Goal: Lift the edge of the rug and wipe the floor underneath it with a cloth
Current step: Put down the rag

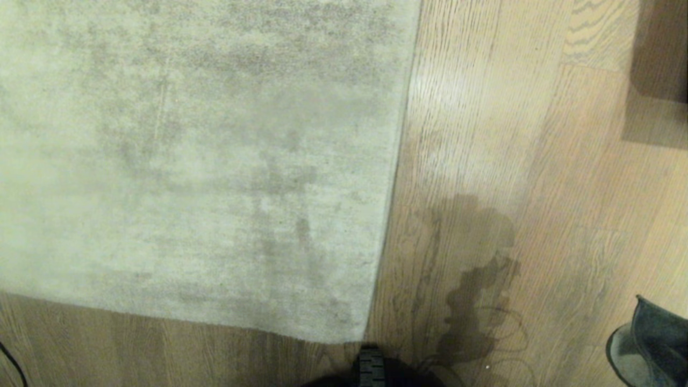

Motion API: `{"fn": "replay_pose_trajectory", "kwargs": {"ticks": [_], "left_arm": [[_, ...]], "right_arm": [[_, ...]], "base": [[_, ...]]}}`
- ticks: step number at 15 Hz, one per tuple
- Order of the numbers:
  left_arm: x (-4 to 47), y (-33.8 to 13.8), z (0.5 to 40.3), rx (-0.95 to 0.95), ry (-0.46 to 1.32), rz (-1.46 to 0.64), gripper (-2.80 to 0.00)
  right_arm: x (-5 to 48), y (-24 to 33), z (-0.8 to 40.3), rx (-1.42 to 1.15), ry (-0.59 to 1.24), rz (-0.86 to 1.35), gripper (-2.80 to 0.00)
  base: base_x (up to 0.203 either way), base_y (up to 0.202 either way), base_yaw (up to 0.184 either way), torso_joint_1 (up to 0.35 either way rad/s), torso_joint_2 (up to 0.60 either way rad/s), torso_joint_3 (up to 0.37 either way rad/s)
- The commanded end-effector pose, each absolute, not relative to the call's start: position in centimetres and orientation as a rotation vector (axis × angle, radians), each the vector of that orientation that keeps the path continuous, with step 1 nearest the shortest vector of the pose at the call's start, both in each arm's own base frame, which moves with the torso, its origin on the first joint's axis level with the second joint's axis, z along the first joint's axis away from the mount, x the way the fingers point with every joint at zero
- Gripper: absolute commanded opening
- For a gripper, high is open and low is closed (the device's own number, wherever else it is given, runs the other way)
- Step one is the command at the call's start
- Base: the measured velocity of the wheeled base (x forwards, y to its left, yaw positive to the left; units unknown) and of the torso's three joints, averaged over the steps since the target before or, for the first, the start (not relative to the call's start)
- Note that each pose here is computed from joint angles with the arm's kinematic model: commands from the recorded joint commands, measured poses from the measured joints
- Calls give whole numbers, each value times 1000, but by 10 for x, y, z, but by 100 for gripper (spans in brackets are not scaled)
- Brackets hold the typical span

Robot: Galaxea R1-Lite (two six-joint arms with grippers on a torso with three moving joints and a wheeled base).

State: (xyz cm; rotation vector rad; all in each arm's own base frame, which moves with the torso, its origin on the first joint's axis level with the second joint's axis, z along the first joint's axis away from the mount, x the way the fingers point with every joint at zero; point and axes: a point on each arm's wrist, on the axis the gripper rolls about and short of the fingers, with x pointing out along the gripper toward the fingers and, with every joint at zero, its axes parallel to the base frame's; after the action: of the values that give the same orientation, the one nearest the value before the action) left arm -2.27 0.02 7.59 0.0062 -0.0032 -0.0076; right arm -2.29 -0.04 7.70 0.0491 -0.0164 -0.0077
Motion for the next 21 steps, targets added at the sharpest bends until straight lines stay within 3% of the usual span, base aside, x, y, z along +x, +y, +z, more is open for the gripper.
{"fn": "replay_pose_trajectory", "kwargs": {"ticks": [1,21], "left_arm": [[-23,0,76,6,-3,-8,-280],[-23,0,76,5,-3,-2,-280]], "right_arm": [[-23,0,77,49,-16,-7,-280],[-23,0,77,49,-15,-6,-280]], "base": [[0,0,0,0,0,0],[0,0,0,0,0,0]]}}
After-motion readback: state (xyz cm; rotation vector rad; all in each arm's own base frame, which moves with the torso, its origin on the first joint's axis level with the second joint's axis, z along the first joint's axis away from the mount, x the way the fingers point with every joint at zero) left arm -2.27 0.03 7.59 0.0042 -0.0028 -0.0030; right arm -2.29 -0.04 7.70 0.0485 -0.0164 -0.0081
